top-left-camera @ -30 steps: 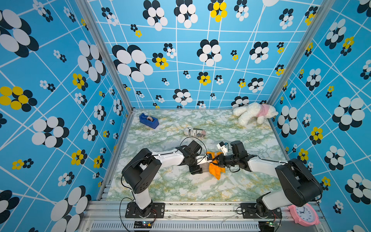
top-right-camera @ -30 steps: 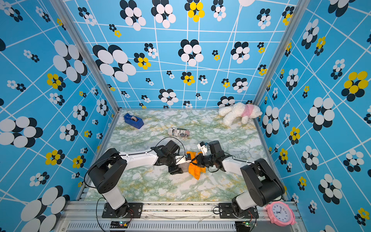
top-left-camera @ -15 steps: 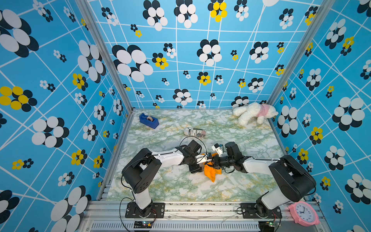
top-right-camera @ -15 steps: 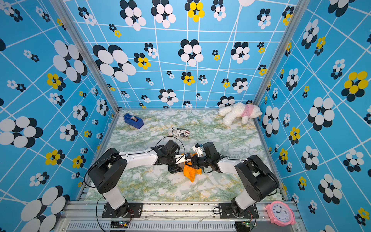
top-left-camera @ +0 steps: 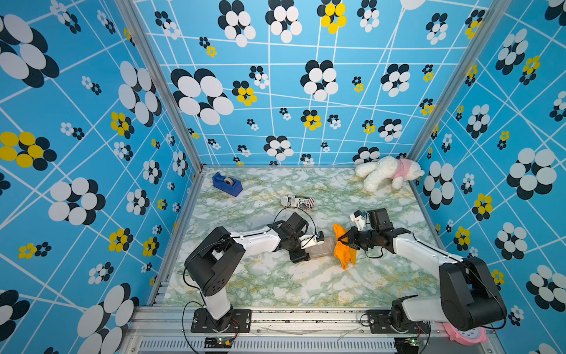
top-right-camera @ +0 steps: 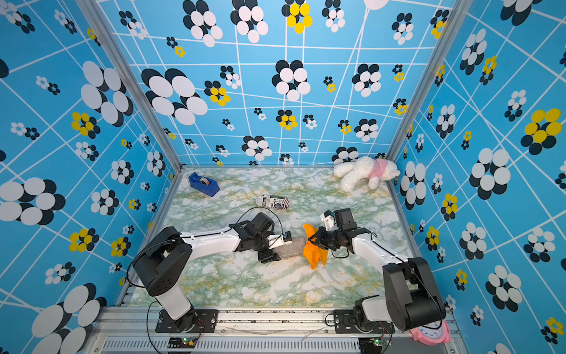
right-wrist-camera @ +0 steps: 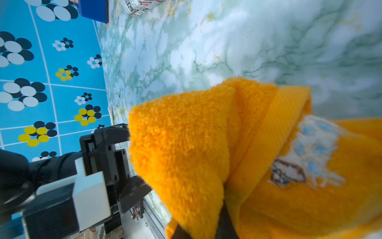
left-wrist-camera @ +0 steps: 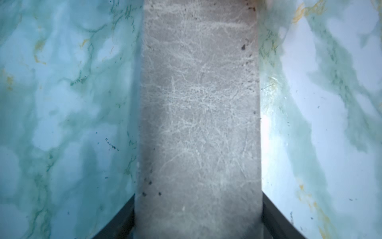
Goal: Wipe the eyeglass case
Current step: Wipe the dirt from the eyeglass case.
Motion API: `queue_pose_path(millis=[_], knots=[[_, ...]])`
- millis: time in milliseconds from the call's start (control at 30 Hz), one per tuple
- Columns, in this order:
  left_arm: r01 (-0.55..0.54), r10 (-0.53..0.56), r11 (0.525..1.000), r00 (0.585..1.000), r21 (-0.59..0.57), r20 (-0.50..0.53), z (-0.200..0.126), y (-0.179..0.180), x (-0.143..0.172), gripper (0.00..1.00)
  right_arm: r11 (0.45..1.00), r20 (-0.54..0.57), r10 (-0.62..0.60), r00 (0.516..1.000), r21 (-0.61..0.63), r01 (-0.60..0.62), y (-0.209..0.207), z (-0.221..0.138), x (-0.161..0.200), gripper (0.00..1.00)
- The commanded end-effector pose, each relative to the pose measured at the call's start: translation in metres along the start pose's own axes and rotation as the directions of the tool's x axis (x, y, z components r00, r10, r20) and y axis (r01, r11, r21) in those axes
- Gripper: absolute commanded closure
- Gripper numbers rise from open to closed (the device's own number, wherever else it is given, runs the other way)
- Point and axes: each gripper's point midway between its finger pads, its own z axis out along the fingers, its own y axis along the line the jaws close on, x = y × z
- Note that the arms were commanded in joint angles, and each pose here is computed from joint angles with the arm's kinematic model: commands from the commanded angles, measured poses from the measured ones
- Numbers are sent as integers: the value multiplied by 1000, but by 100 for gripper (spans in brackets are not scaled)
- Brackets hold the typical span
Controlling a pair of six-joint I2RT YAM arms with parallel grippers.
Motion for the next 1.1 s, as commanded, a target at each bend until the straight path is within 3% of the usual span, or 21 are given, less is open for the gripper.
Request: queue_pose_path(millis=[0,167,300,533,733,900,1067], knots=[[74,-75,997,995,26,59,-18,2,-28,74,996,21,-83,996,30,83,14,-26,-1,100],[160,-168,982,984,104,67,-25,-9,-32,74,978,138,-207,968,54,202,43,-72,-10,100],[291,-310,936,948,198,72,-32,-9,-39,76,967,200,-251,947,-2,256,61,-91,0,100],[390,-447,850,889,354,94,-54,-15,-70,77,928,179,-371,911,42,370,71,-80,28,100],[392,-498,792,858,468,124,-76,-24,-95,80,896,200,-443,874,56,441,90,-61,22,100],[383,-508,769,853,511,125,-92,-33,-101,80,855,189,-513,838,206,477,70,-61,4,100],[385,-508,767,853,513,119,-102,-40,-98,80,883,229,-461,857,213,418,64,-77,-19,100]])
